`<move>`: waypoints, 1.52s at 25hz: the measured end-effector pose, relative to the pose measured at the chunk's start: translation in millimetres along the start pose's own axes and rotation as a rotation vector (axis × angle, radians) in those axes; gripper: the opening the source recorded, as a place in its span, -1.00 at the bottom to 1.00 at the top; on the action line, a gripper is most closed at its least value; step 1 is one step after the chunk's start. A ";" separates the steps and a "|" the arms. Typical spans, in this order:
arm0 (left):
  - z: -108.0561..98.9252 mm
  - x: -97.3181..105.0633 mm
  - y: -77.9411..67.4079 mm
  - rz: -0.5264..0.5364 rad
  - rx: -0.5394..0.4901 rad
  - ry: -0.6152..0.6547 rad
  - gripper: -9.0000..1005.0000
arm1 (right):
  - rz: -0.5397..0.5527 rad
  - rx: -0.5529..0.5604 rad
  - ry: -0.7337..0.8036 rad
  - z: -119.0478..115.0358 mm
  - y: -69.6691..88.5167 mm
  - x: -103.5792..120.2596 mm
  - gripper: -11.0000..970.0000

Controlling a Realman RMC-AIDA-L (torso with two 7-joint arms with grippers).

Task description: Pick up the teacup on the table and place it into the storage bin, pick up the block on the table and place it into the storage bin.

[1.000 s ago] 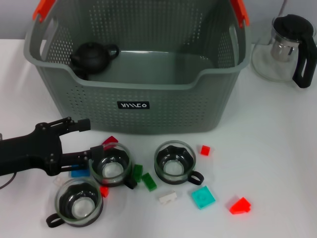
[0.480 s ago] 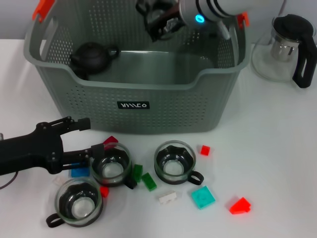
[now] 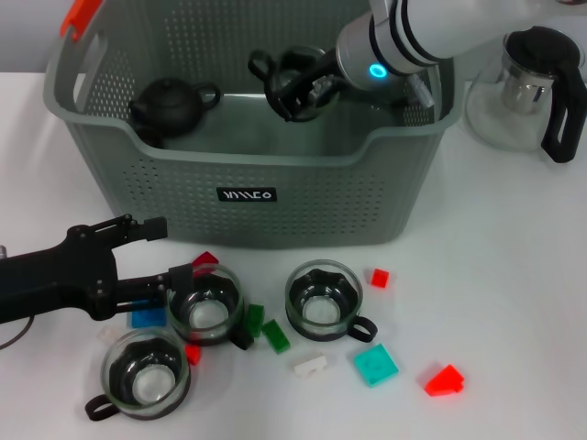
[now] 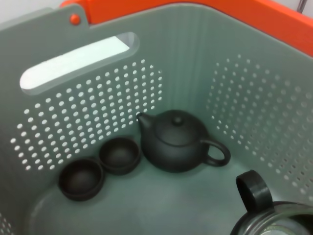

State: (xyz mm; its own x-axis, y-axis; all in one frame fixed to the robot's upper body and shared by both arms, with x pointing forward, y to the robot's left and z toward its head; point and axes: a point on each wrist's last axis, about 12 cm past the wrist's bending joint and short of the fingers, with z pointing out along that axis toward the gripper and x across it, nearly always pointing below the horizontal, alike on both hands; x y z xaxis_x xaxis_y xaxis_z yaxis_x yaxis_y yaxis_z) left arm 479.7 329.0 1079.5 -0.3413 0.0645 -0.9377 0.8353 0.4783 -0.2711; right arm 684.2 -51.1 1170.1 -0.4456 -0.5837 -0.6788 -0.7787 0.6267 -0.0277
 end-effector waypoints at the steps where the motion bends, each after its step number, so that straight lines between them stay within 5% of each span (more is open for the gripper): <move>1: 0.0 0.0 0.0 0.001 0.000 0.000 0.71 | 0.002 0.002 0.002 0.6 -0.3 1.4 -0.87; 16: 0.0 0.5 1.7 0.002 -0.015 0.004 0.71 | -0.005 0.018 0.023 3.2 -2.9 10.8 -0.87; 21: 1.1 2.2 3.0 -0.004 -0.029 0.007 0.71 | -0.011 0.023 0.026 3.8 -3.4 12.7 -0.74; 26: 1.3 3.2 3.0 -0.007 -0.032 0.006 0.71 | 0.005 0.040 -0.037 -3.4 -10.4 7.1 -0.32; 29: 1.1 3.3 2.9 -0.008 -0.033 0.007 0.71 | 0.030 0.034 -0.147 -23.8 -19.3 -4.7 -0.11; 34: -0.3 2.1 2.6 -0.008 -0.032 -0.002 0.71 | 0.069 -0.063 -0.435 -97.5 -32.3 -22.0 0.21; 38: -0.7 1.7 2.8 -0.009 -0.034 -0.008 0.71 | -0.003 -0.250 -0.683 -154.6 -33.5 5.6 0.39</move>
State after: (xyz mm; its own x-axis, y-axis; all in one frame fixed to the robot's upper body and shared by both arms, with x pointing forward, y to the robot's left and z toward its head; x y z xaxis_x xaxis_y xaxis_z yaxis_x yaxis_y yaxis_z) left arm 481.1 331.1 1077.3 -0.3450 0.0534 -0.9371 0.8170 0.5085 -0.2718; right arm 639.6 -155.2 1280.7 -0.1316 -0.0815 -0.9879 -0.8938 0.4407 0.0827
